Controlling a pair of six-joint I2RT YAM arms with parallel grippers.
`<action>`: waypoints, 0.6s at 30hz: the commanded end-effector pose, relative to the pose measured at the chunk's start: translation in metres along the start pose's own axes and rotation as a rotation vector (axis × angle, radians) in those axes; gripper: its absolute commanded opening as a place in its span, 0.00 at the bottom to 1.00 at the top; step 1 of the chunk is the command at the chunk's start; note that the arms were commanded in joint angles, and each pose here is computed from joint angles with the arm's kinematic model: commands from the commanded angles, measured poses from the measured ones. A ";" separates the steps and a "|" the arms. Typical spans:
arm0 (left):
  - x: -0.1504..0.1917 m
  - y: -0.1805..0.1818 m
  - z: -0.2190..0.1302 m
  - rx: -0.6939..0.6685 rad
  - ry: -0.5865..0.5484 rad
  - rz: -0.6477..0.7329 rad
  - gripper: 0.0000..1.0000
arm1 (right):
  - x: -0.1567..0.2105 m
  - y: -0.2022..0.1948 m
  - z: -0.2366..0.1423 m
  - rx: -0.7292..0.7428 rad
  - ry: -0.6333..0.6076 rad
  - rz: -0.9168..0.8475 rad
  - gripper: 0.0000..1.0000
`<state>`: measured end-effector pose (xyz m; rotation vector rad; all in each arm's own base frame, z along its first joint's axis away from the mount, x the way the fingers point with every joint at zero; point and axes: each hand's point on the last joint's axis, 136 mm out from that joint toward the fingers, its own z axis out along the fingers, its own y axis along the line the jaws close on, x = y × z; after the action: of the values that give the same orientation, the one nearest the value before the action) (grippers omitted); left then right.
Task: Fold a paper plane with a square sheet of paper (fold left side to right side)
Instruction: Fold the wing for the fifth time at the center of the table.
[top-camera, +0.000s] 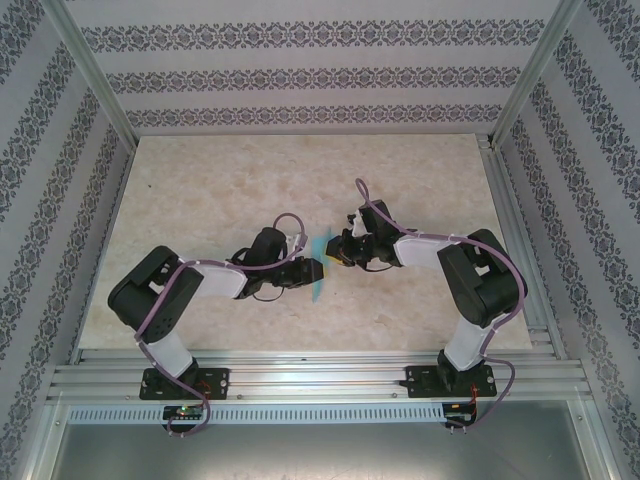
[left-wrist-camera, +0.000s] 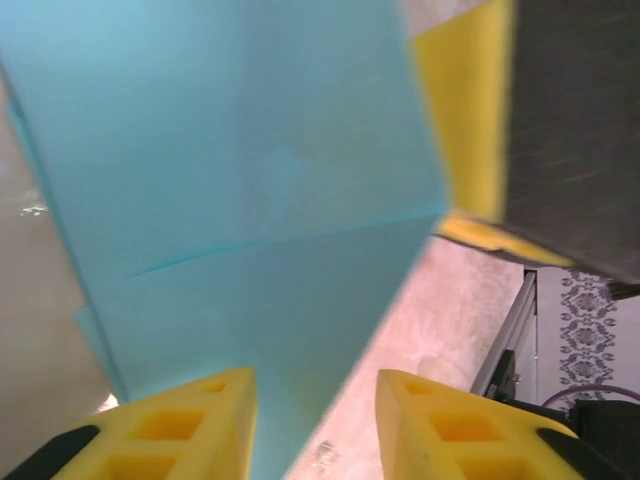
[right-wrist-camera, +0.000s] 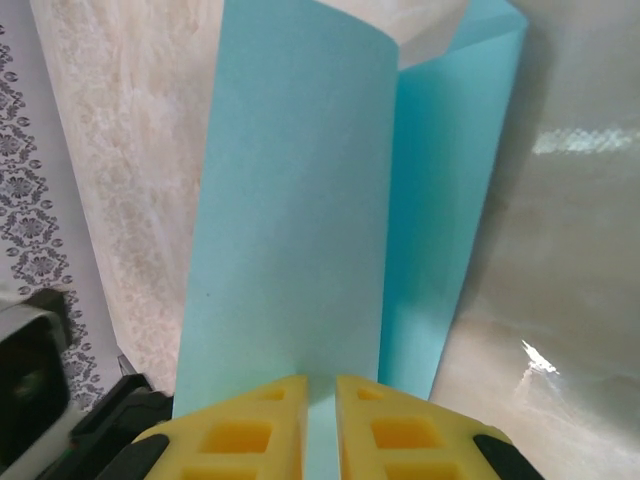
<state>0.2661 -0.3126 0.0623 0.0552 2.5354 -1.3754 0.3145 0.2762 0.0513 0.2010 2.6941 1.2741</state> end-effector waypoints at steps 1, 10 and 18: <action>-0.010 -0.010 -0.012 -0.027 -0.017 0.061 0.42 | -0.005 -0.002 0.005 0.019 -0.008 0.005 0.16; -0.019 -0.008 -0.011 -0.105 0.001 0.112 0.55 | -0.006 0.000 0.004 0.018 -0.005 -0.001 0.16; -0.033 -0.004 -0.006 -0.148 -0.003 0.132 0.53 | -0.004 0.000 0.004 0.021 -0.002 -0.002 0.16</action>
<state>0.2864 -0.3141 0.0835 0.1826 2.5533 -1.2000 0.3145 0.2761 0.0472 0.2189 2.7169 1.2582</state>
